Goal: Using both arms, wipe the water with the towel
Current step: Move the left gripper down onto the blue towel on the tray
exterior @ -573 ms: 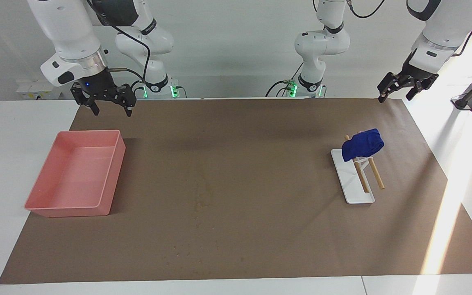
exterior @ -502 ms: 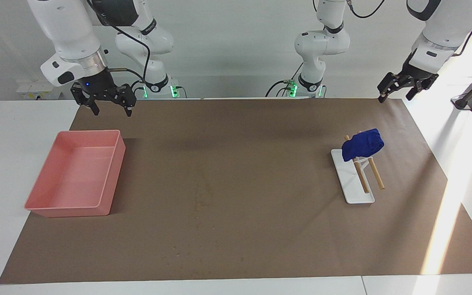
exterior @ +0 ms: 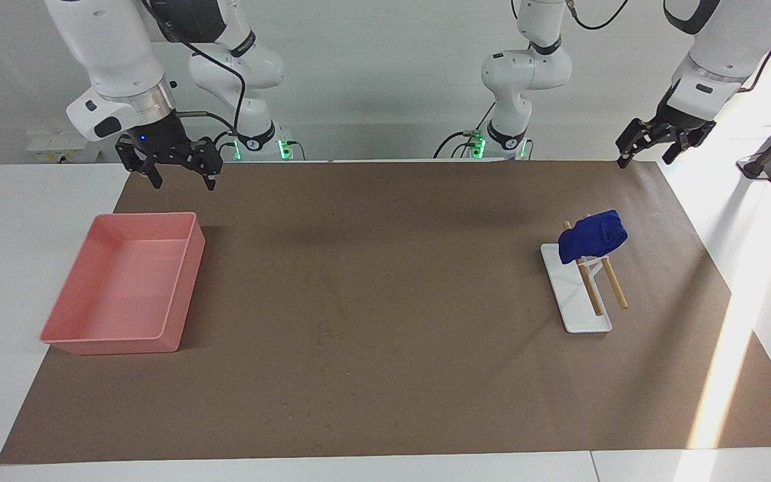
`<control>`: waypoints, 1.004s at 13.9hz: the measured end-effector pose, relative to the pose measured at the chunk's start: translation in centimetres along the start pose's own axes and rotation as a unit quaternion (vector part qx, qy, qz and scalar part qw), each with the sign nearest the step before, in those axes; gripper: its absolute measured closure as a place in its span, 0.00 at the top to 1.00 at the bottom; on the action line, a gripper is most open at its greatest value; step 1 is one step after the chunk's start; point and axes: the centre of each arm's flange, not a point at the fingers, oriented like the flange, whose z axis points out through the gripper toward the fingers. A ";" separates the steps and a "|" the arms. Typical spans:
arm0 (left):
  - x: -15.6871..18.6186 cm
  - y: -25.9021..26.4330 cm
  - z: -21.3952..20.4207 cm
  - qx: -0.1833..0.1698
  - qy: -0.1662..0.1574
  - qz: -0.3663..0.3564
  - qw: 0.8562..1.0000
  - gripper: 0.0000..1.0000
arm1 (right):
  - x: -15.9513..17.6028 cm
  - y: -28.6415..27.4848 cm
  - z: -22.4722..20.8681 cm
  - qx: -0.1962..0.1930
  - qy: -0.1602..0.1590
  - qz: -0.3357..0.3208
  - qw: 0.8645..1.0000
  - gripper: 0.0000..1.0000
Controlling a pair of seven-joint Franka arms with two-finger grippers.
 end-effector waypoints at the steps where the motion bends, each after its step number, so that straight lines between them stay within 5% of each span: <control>1: 0.1 -0.1 0.2 0.000 0.003 -0.001 1.000 1.00 | 0.0 0.0 0.0 0.000 0.000 0.000 1.000 1.00; 10: 0.9 -0.7 3.5 0.000 0.044 -0.006 0.999 1.00 | 0.0 0.0 0.0 0.000 0.000 0.000 1.000 1.00; 14: 1.1 -0.7 8.4 0.000 0.049 -0.007 0.999 1.00 | 0.0 0.0 0.0 0.000 0.000 0.000 1.000 1.00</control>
